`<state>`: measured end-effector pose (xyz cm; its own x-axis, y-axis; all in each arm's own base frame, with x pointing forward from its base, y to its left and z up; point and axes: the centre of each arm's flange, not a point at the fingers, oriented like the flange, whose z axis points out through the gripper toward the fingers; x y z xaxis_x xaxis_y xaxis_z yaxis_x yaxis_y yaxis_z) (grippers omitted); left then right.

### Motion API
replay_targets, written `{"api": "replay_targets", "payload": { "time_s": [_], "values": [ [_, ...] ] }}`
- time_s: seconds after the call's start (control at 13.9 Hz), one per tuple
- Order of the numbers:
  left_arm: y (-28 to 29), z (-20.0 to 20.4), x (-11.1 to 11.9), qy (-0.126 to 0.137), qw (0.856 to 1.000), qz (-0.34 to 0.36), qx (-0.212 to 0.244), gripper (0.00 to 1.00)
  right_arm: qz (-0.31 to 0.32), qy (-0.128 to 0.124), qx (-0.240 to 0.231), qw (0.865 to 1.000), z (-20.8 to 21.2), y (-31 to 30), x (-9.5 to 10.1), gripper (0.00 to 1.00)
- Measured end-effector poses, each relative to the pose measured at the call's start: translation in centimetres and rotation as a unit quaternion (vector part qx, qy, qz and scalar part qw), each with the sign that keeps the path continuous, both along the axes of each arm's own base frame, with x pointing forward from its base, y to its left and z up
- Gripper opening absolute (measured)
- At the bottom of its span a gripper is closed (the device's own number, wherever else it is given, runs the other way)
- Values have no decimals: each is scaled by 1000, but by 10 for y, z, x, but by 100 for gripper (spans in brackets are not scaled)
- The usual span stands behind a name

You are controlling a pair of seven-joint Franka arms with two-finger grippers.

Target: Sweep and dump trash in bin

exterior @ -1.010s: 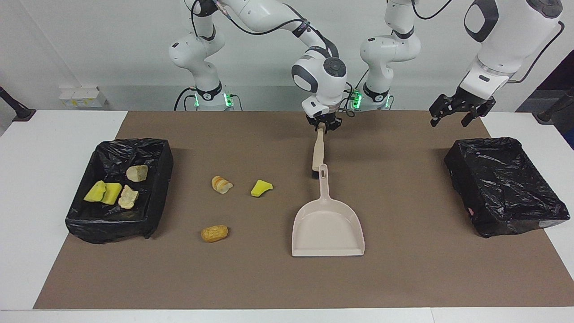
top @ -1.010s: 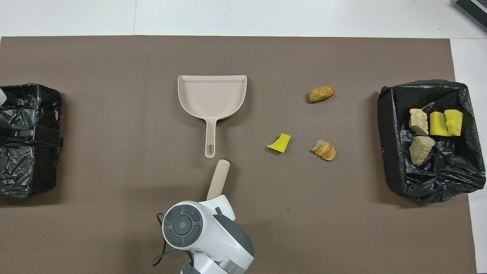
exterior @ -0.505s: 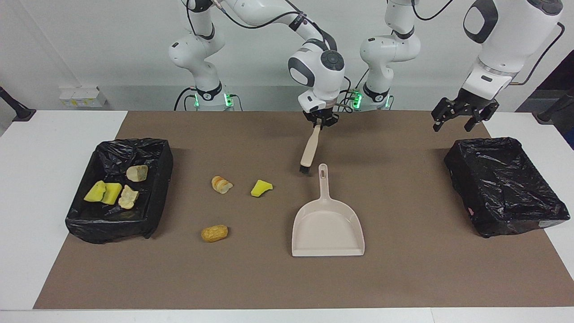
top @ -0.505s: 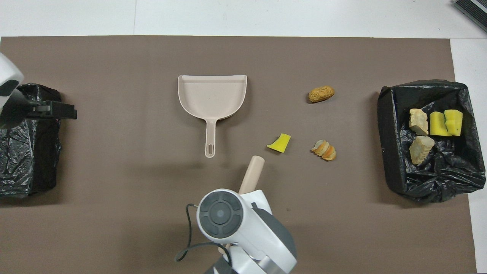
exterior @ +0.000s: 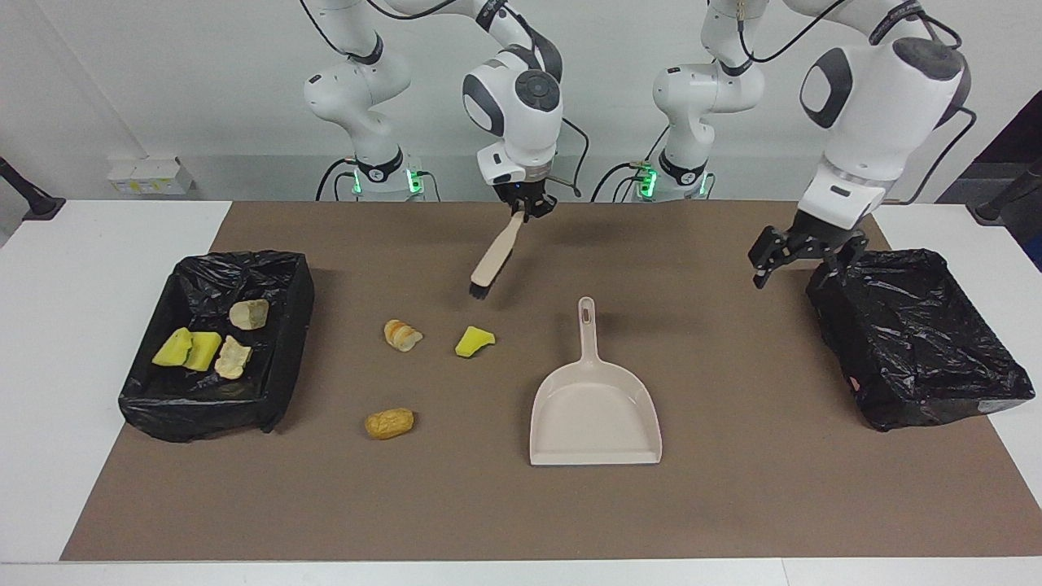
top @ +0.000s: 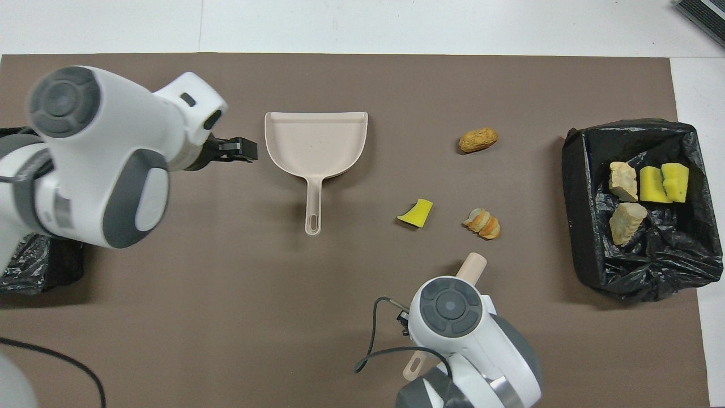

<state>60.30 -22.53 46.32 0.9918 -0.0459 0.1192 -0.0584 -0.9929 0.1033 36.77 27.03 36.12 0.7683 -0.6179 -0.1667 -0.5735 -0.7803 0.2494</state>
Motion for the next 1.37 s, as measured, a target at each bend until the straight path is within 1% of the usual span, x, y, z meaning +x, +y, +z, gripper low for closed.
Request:
{"api": "replay_targets", "payload": {
  "time_s": [0.14,0.29,0.36,0.51,0.65,0.79,0.94,1.08,1.15,1.3,1.37],
  "values": [
    [-52,-28,-4,12,1000,-11,-3,100,-35,2,-6,999,-4,-31,18,26],
    [-81,-42,-13,19,999,-29,-2,100,-64,7,-9,998,-11,-58,29,26],
    [-87,-47,-16,23,999,-34,0,100,-71,6,-8,997,-14,-66,32,26],
    [-101,-64,-24,36,998,-46,7,100,-73,-12,5,997,-16,-75,42,26],
    [-118,-87,-34,53,997,-61,15,100,-55,-36,28,997,-22,-90,59,26],
    [-131,-106,-47,73,994,-73,26,100,-42,-51,42,997,-31,-97,74,26],
    [-133,-115,-54,82,993,-77,32,100,-36,-62,50,996,-31,-87,90,26],
    [-128,-115,-55,92,992,-75,38,78,-31,-75,60,995,-23,-74,113,26],
    [-124,-112,-54,96,992,-73,42,62,-28,-82,65,994,-19,-69,125,26],
    [-117,-99,-53,96,992,-68,45,41,-11,-92,76,993,-11,-62,144,26],
    [-113,-92,-52,91,992,-72,50,32,-5,-94,80,992,-6,-59,154,26]
  ]
}}
